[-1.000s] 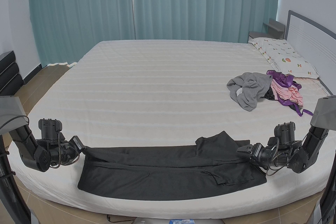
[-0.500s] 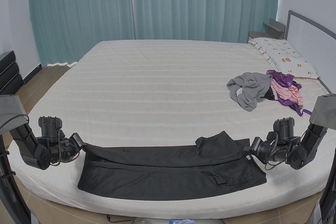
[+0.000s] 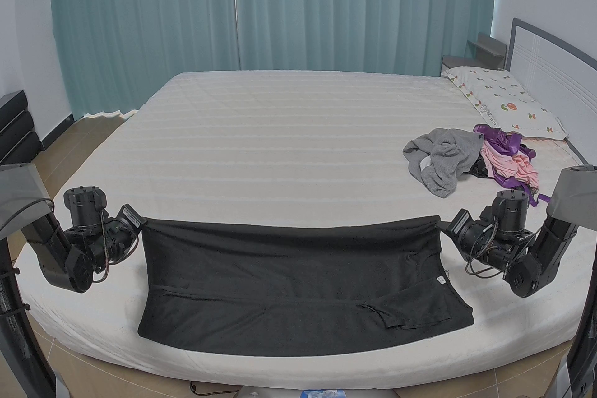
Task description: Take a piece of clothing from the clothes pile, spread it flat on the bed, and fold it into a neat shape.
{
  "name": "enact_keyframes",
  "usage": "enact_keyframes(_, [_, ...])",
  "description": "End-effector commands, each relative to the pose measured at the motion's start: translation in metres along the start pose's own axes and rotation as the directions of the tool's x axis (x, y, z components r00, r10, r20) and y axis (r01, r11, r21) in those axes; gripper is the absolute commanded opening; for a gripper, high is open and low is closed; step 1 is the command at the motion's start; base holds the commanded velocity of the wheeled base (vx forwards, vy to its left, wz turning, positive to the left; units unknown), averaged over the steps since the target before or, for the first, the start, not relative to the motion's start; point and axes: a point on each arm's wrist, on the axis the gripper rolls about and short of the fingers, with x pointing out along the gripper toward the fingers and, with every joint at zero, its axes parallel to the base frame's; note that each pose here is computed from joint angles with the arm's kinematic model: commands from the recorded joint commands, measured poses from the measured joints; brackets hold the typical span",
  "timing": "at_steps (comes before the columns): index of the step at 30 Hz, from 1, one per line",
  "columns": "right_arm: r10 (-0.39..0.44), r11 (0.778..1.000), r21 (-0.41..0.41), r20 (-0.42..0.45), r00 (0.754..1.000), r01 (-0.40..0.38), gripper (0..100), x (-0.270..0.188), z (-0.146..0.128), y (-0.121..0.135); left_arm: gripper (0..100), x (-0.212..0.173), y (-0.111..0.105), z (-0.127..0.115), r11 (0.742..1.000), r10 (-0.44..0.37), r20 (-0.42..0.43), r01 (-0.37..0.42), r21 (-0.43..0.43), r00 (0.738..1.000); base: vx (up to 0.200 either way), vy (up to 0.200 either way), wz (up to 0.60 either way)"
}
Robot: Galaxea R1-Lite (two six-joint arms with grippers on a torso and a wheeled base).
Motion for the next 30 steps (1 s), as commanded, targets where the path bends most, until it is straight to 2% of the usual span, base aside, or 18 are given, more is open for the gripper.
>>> enact_keyframes(1, [-0.055,0.998,-0.015,-0.048,0.997,0.054,0,-0.007,-0.014,-0.014,0,0.001,0.019,-0.016,0.997,0.068,-0.058,-0.066,0.035,0.996,0.0,0.0,0.0])
enact_keyframes(4, [-0.113,0.992,-0.073,-0.101,0.988,0.106,0,-0.018,-0.026,-0.026,0,-0.008,0.029,-0.027,0.991,0.101,-0.113,-0.09,0.094,0.988,0.0,0.0,0.0])
enact_keyframes(11, [-0.149,0.979,-0.16,-0.13,0.98,0.128,0,-0.027,-0.033,-0.033,0,-0.02,0.043,-0.036,0.969,0.153,-0.167,-0.115,0.219,0.974,0.0,0.0,0.0])
enact_keyframes(17, [-0.171,0.968,-0.207,-0.137,0.976,0.141,0,-0.032,-0.034,-0.038,0,-0.02,0.044,-0.035,0.966,0.155,-0.164,-0.115,0.233,0.974,0.0,0.0,0.0])
enact_keyframes(28, [-0.18,0.962,-0.232,-0.135,0.974,0.145,0,-0.038,-0.033,-0.038,0,-0.022,0.046,-0.035,0.963,0.165,-0.168,-0.122,0.242,0.972,0.0,0.0,0.0])
enact_keyframes(30, [-0.199,0.955,-0.25,-0.156,0.968,0.156,0,-0.039,-0.037,-0.042,0,-0.023,0.05,-0.039,0.952,0.193,-0.194,-0.136,0.274,0.962,0.0,0.0,0.0])
